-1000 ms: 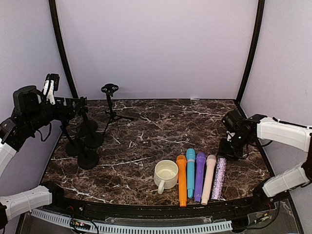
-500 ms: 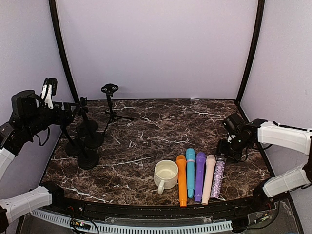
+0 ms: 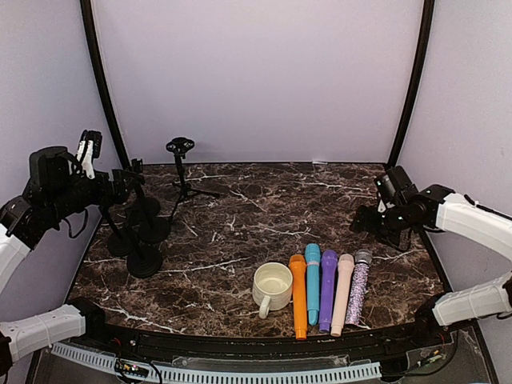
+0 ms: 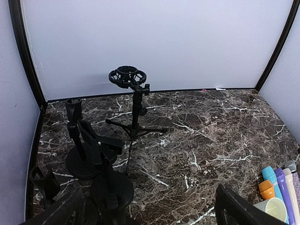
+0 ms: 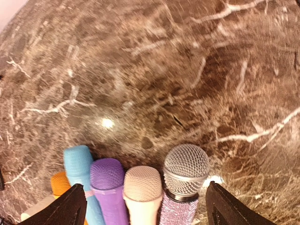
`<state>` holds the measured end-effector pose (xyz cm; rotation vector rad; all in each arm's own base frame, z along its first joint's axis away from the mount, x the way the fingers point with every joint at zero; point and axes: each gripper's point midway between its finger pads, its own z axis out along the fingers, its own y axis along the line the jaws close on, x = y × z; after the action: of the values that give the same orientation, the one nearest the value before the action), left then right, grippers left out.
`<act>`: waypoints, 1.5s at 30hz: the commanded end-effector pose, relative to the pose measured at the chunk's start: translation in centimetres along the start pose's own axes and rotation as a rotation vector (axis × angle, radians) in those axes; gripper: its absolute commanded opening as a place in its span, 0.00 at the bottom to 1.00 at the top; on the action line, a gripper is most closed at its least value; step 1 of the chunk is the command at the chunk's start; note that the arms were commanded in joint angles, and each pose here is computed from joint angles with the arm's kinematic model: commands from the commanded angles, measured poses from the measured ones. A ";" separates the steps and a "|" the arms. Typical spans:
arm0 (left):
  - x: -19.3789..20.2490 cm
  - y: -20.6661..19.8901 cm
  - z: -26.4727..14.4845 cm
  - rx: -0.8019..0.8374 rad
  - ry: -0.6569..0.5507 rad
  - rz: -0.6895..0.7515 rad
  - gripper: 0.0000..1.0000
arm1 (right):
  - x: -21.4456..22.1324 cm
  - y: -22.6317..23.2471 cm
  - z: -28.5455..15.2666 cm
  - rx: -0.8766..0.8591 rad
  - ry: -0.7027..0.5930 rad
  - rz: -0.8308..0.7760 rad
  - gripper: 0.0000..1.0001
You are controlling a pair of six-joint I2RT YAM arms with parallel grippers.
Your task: Remove the microphone from the stand
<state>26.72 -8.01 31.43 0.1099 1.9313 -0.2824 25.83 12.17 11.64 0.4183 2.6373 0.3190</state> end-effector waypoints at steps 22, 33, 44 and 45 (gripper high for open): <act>0.7 15.7 2.7 -0.271 -0.099 -0.200 0.99 | -18.0 -2.9 -8.2 -0.131 -0.680 -0.046 0.98; 3.2 17.1 0.5 -0.426 -0.026 -0.170 0.99 | -16.2 -5.6 -10.8 -0.077 -0.861 -0.064 0.98; 5.2 16.7 0.8 -0.407 0.021 -0.190 0.99 | -14.8 -6.3 -12.8 -0.054 -0.963 -0.135 0.98; 5.2 16.6 0.9 -0.400 0.020 -0.190 0.99 | -14.8 -6.4 -12.7 -0.050 -0.958 -0.135 0.98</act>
<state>29.29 7.45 24.60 -0.3442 1.9664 -0.0255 31.05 -0.26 25.85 0.2877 1.7348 0.1384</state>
